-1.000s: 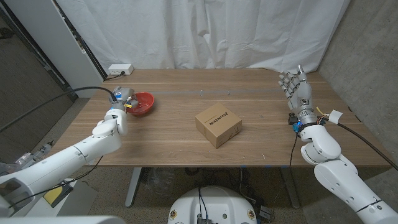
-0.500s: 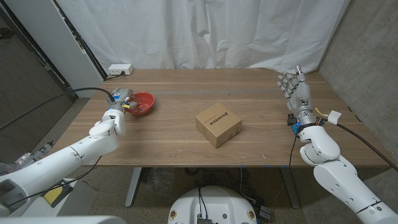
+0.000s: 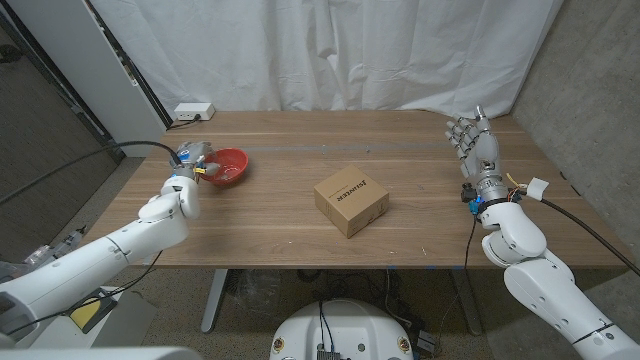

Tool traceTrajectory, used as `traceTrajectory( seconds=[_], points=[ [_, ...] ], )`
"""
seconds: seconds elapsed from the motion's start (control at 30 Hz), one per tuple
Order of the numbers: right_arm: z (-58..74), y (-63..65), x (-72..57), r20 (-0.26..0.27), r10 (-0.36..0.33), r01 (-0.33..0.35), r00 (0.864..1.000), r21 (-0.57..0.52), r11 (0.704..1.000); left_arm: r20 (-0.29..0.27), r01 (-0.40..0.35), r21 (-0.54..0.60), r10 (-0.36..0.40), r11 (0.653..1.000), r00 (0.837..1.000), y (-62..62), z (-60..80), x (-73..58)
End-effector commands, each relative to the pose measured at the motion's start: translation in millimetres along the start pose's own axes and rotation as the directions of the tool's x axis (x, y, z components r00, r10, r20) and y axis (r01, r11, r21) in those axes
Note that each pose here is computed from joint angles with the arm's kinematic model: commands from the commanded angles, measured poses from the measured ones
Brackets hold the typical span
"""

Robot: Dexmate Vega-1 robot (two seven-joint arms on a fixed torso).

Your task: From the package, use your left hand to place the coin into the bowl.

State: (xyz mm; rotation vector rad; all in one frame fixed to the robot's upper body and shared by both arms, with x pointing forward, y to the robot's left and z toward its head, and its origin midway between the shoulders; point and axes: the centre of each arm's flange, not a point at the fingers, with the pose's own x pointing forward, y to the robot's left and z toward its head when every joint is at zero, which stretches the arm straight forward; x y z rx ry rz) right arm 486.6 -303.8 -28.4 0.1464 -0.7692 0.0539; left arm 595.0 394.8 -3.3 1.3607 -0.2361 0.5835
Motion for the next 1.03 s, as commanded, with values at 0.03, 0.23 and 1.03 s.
traceTrajectory(
  seconds=[0.03,0.23,1.03],
  points=[
    [-2.1,-1.6,-1.5,0.001,0.001,-0.001,1.000,0.004,1.000,-0.001,-0.002,-0.095,0.002,0.995,1.000,23.3,-0.5,-5.9],
    [-3.0,-2.3,-0.1,0.004,0.006,-0.006,1.000,0.016,1.000,0.021,-0.027,-0.102,0.029,0.994,0.999,37.9,6.0,-11.1],
    [-0.3,9.6,-11.1,0.007,0.023,-0.023,1.000,0.010,1.000,0.075,-0.078,-0.098,0.085,0.992,0.994,68.9,16.7,-16.4]
  ],
)
